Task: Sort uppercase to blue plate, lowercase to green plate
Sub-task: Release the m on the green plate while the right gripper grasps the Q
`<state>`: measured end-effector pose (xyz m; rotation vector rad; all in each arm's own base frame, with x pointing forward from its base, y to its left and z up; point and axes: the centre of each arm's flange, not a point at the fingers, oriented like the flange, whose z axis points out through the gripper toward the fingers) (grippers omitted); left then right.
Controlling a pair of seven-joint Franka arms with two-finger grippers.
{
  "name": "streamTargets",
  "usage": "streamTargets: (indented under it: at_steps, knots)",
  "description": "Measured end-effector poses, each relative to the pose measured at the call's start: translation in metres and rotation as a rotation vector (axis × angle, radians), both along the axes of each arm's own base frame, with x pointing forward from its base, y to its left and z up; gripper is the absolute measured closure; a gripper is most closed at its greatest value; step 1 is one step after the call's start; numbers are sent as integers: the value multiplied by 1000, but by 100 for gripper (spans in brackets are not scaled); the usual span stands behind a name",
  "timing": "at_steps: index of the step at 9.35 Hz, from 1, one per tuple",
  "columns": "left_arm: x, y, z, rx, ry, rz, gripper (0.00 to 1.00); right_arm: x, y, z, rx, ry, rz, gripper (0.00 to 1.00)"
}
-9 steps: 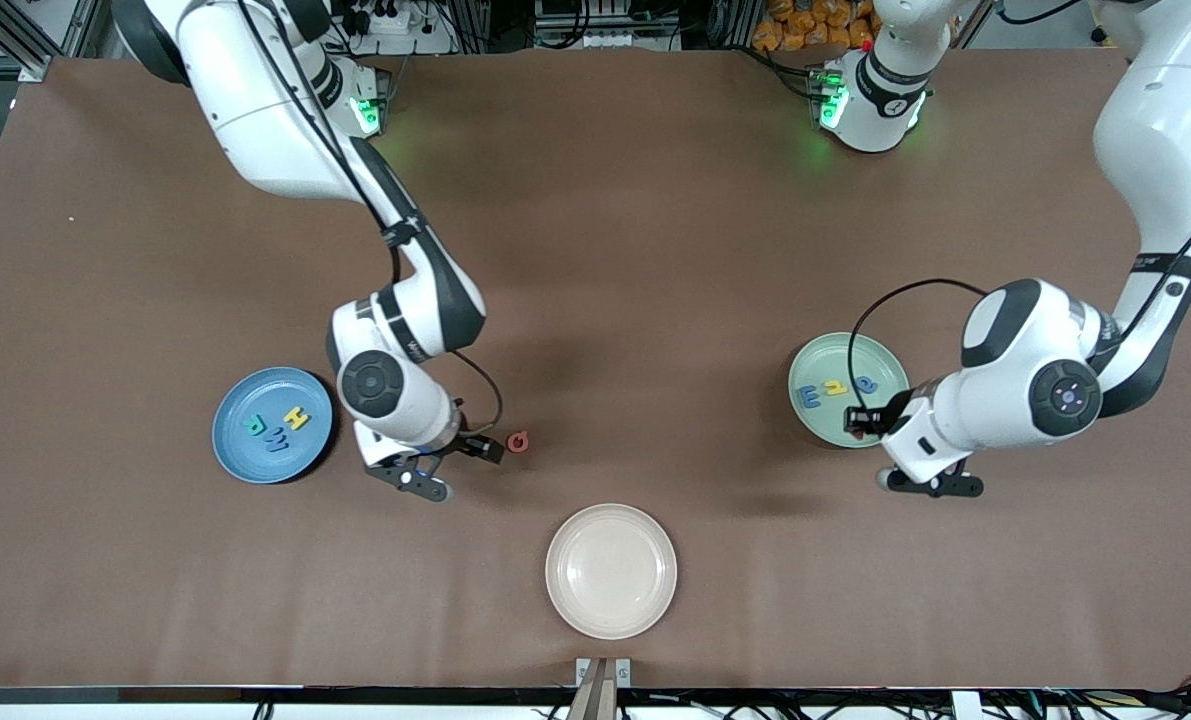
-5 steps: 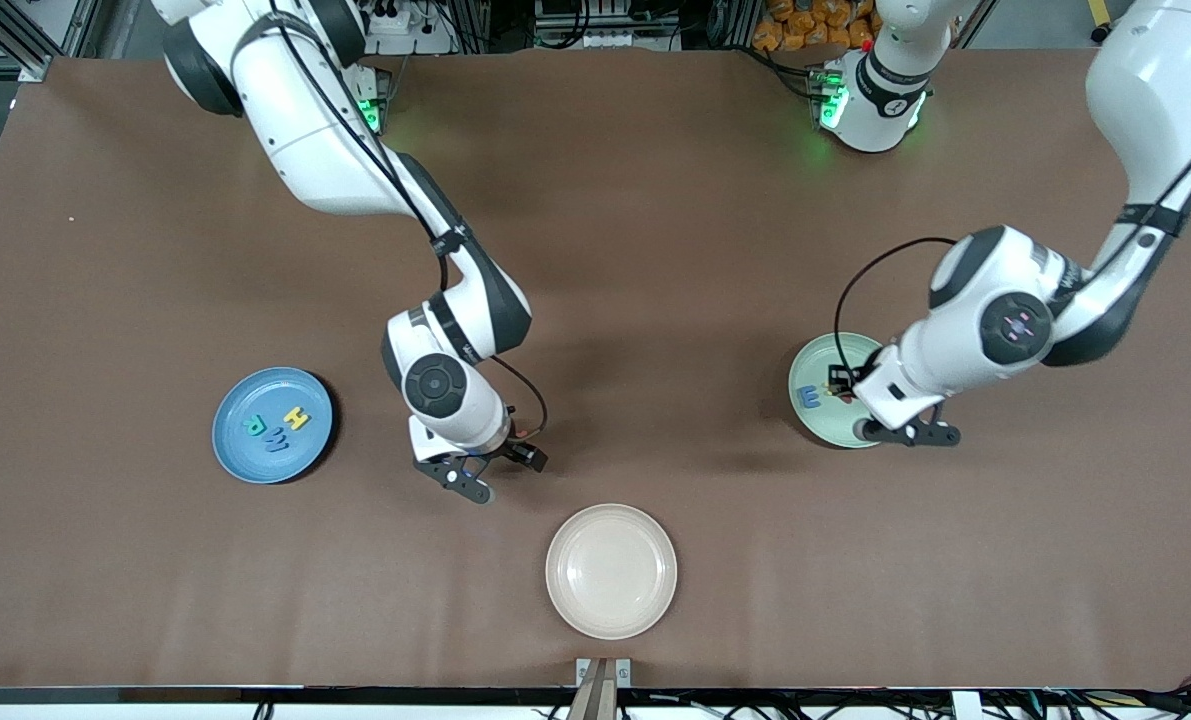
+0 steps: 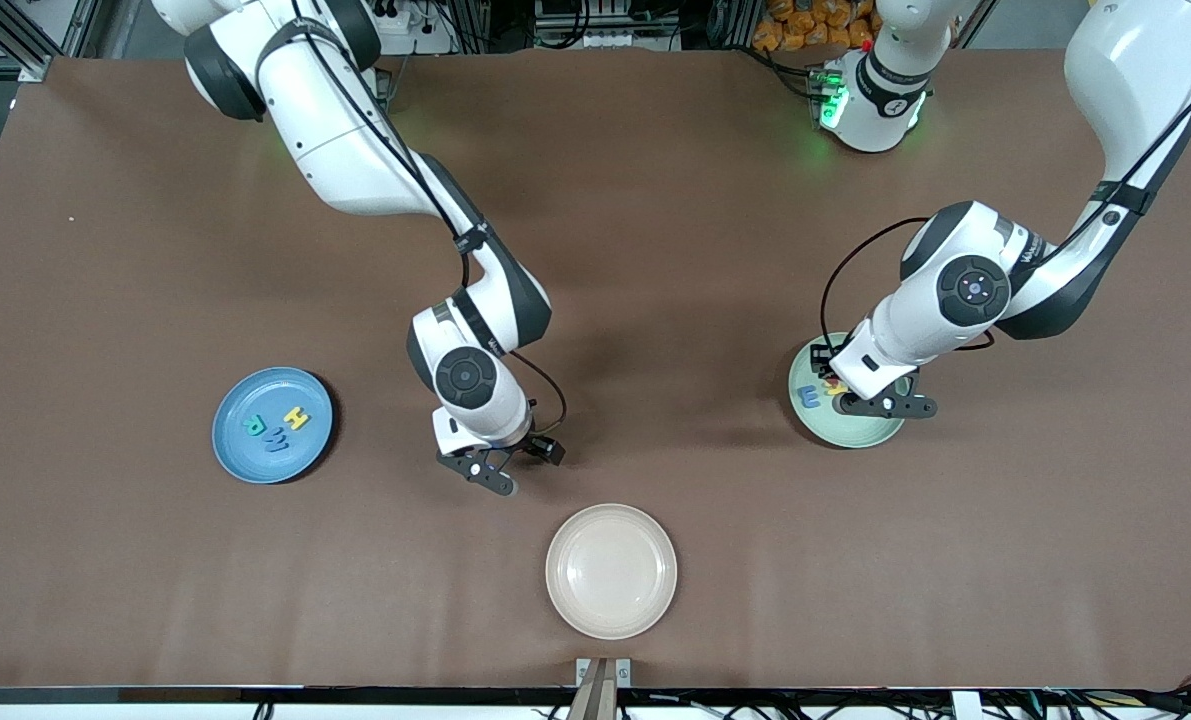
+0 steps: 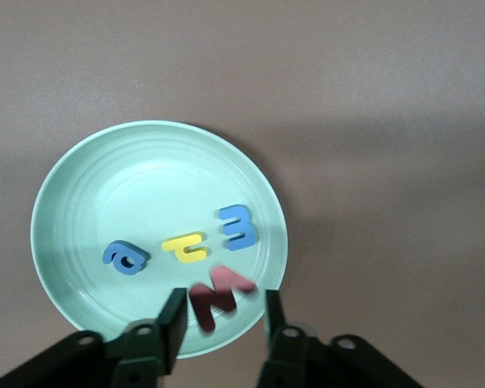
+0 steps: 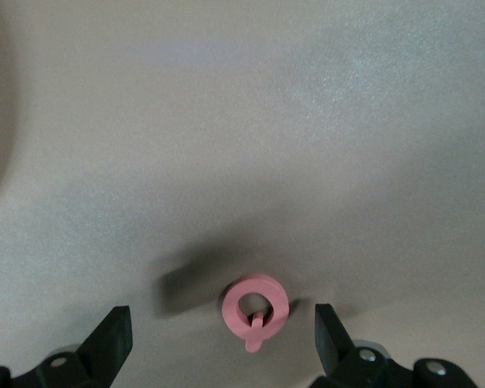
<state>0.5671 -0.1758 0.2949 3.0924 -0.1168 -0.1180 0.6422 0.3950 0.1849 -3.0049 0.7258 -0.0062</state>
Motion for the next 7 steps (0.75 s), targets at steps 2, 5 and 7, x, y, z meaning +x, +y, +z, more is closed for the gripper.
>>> streamTargets:
  at_steps: [2, 5, 7]
  knots:
    - [0, 2, 0, 0, -1, 3, 38, 3, -7, -1, -21, -2, -6, 0]
    - [2, 3, 0, -3, -5, 6, 37, 6, -14, -3, -35, 0, -15, 0]
    - [2, 3, 1, -5, -9, 7, 37, 5, -13, -3, -34, 1, -20, 0]
